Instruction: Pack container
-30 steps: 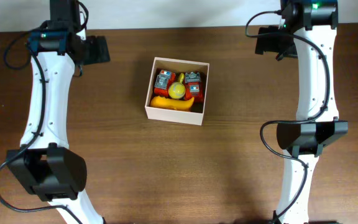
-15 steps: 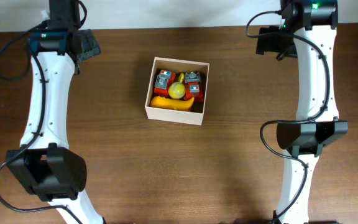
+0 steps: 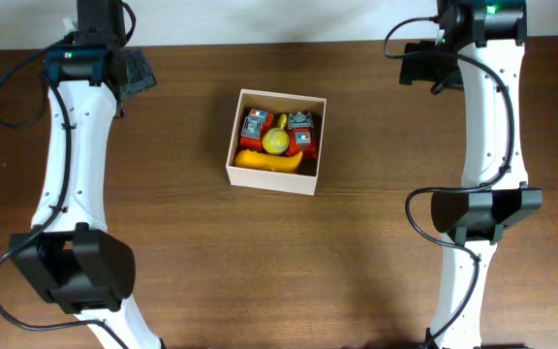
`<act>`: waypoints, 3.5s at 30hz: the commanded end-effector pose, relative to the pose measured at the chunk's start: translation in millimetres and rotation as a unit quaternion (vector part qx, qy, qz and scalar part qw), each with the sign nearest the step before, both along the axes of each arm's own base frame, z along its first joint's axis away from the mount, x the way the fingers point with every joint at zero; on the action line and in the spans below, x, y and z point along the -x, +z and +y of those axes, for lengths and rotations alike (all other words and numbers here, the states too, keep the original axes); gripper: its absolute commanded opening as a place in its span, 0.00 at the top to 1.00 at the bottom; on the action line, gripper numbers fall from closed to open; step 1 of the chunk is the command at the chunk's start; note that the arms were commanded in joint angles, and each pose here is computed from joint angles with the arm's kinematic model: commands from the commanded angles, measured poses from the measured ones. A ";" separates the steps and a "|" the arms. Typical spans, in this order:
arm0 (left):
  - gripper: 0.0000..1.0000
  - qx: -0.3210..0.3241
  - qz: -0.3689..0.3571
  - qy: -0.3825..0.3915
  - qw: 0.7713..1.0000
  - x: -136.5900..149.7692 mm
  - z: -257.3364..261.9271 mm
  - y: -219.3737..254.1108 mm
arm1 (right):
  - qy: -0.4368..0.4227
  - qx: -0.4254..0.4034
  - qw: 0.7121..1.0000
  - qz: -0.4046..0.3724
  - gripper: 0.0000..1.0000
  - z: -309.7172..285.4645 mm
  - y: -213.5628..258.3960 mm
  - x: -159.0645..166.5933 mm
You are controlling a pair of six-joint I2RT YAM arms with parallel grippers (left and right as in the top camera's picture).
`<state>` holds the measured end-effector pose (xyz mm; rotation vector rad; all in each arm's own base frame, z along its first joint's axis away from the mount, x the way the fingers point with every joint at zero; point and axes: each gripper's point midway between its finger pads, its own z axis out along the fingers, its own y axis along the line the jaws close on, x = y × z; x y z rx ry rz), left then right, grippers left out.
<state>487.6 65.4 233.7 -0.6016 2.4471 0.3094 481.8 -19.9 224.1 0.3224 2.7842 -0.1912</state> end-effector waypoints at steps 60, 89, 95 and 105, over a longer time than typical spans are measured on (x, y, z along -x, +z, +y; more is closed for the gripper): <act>0.01 -0.028 -0.444 -0.089 0.891 228.9 -22.7 -15.4 | 0.003 0.010 1.000 -0.014 0.01 -1.1 13.7 3.2; 0.01 -0.025 -0.421 -0.117 0.899 246.4 -31.1 -75.1 | 0.003 0.010 1.000 -0.014 0.01 -1.1 13.7 3.2; 0.01 -0.024 -0.421 -0.117 0.899 246.3 -31.1 -75.3 | 0.003 0.010 1.000 -0.014 0.01 -1.1 13.7 3.2; 0.01 -0.024 -0.421 -0.117 0.899 246.3 -31.1 -75.3 | 0.003 0.010 1.000 -0.014 0.01 -1.1 13.7 3.2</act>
